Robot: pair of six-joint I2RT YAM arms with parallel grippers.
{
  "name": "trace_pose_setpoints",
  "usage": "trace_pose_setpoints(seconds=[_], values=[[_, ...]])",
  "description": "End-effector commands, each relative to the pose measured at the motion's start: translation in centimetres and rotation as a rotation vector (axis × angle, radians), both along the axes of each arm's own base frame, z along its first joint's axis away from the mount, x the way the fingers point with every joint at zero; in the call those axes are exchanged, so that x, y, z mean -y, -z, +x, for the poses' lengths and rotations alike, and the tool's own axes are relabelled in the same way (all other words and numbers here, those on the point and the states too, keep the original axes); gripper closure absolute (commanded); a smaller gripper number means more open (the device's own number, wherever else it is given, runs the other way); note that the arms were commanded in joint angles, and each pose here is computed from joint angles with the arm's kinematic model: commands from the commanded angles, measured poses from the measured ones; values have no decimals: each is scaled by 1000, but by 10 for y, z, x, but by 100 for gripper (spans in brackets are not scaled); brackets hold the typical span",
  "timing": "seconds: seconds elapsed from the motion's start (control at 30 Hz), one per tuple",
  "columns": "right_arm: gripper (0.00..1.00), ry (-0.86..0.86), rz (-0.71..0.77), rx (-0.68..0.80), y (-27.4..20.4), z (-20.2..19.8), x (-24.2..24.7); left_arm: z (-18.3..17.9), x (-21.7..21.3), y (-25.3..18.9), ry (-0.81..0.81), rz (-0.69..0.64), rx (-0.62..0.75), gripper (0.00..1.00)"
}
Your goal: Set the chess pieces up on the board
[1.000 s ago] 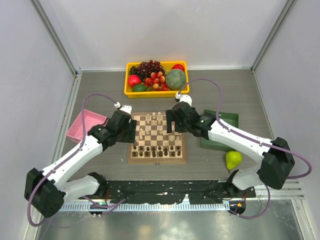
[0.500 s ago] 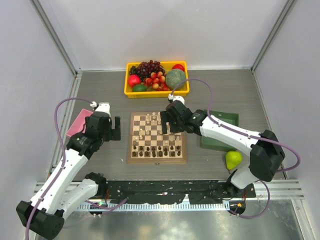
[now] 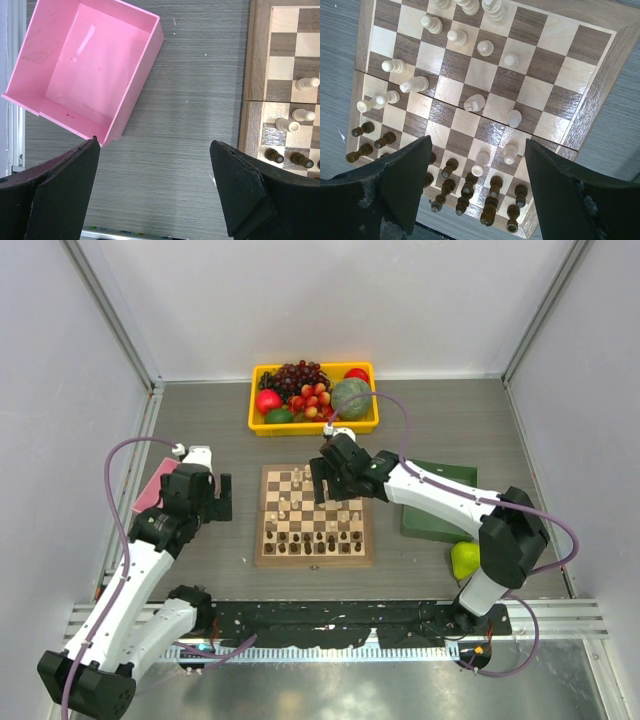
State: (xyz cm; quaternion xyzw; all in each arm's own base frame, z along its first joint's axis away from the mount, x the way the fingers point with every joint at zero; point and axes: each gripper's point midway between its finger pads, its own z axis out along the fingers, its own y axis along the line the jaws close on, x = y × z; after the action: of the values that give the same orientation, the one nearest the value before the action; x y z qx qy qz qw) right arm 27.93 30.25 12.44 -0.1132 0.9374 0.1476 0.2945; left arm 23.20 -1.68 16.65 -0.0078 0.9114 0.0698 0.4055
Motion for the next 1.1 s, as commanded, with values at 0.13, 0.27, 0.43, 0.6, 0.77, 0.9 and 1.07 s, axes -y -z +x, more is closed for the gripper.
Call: trace_pose_setpoints(seconds=[0.13, 0.27, 0.43, 0.6, 0.77, 0.9, 1.07], values=[[19, -1, 25, 44, -20, 15, -11, 5, -12, -9, -46, 27, 48, 0], [21, -1, 23, 45, -21, 19, -15, 1, -19, -7, -76, 50, 39, 0], [25, 19, 1, 68, -24, 27, -14, 0, -22, -9, -89, 57, 51, 1], [24, 58, -14, 112, -36, 39, -4, 0, -23, -10, -94, 61, 52, 0], [24, 83, -16, 125, -40, 44, 3, 0, -24, -10, -95, 67, 51, 1], [24, 79, -7, 113, -41, 40, 4, 0, -24, -9, -91, 68, 46, 0], [23, 35, 33, 69, -35, 29, -7, 1, -23, -9, -88, 68, 42, 0]])
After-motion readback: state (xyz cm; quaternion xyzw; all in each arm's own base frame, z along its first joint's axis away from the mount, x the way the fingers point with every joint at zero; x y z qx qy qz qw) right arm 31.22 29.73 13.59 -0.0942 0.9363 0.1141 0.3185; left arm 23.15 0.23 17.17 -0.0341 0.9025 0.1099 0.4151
